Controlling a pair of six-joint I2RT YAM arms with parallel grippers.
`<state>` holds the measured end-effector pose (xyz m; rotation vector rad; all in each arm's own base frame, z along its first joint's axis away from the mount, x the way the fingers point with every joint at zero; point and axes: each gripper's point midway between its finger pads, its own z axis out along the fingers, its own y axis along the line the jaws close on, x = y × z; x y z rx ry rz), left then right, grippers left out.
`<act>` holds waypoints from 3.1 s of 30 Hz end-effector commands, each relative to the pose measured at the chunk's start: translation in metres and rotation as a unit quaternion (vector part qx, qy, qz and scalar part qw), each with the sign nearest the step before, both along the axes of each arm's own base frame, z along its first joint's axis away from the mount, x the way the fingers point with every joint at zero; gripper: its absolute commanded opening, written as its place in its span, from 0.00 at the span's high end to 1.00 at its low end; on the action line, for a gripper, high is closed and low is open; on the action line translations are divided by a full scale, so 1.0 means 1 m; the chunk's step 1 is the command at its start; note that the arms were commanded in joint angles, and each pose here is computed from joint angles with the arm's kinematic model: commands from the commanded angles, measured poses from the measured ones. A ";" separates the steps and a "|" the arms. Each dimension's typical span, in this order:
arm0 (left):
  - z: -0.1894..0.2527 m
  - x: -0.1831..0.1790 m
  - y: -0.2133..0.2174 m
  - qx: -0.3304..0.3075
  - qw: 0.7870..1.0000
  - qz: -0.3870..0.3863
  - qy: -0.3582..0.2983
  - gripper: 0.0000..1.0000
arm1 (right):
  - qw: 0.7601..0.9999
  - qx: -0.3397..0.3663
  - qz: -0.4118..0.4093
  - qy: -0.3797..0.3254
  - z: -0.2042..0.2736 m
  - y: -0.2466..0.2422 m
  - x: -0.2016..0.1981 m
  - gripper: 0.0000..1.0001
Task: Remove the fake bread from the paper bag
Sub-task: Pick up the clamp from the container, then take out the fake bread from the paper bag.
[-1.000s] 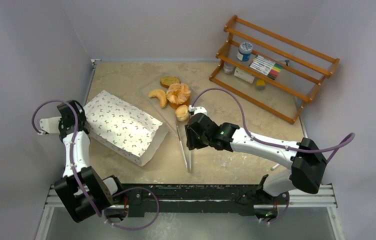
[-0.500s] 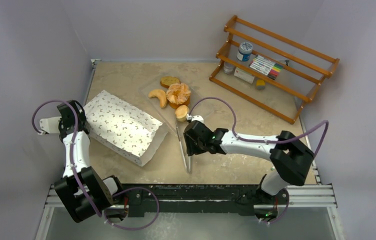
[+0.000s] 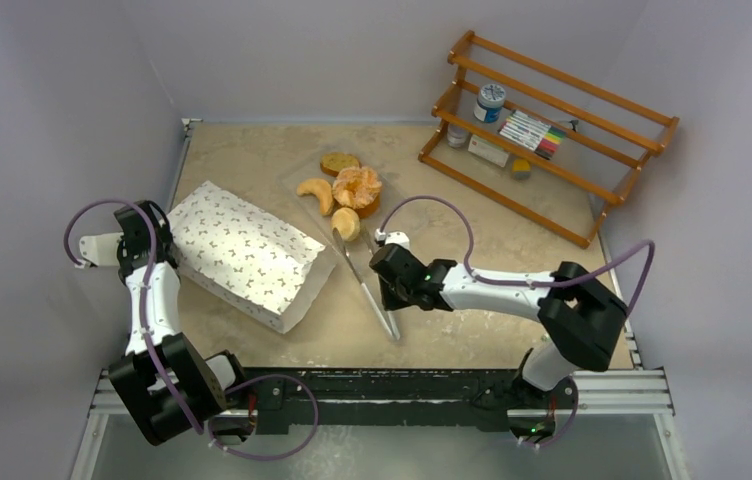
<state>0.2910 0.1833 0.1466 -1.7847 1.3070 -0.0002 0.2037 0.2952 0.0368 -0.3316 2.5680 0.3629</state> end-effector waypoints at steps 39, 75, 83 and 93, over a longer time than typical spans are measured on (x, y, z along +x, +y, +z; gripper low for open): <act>0.056 0.056 0.012 0.034 0.996 -0.073 -0.049 1.00 | 0.973 0.023 0.229 -0.015 0.036 0.078 -0.100 1.00; 0.027 0.063 -0.012 0.008 0.989 -0.137 -0.058 1.00 | 0.968 -0.047 0.243 -0.041 -0.006 0.164 0.011 0.80; 0.027 0.063 -0.013 0.006 0.989 -0.138 -0.060 1.00 | 0.972 -0.039 0.225 -0.064 0.008 0.154 0.015 0.64; 0.028 0.066 -0.013 0.005 0.988 -0.141 -0.066 1.00 | 0.964 0.011 0.243 -0.104 0.033 0.132 -0.006 0.63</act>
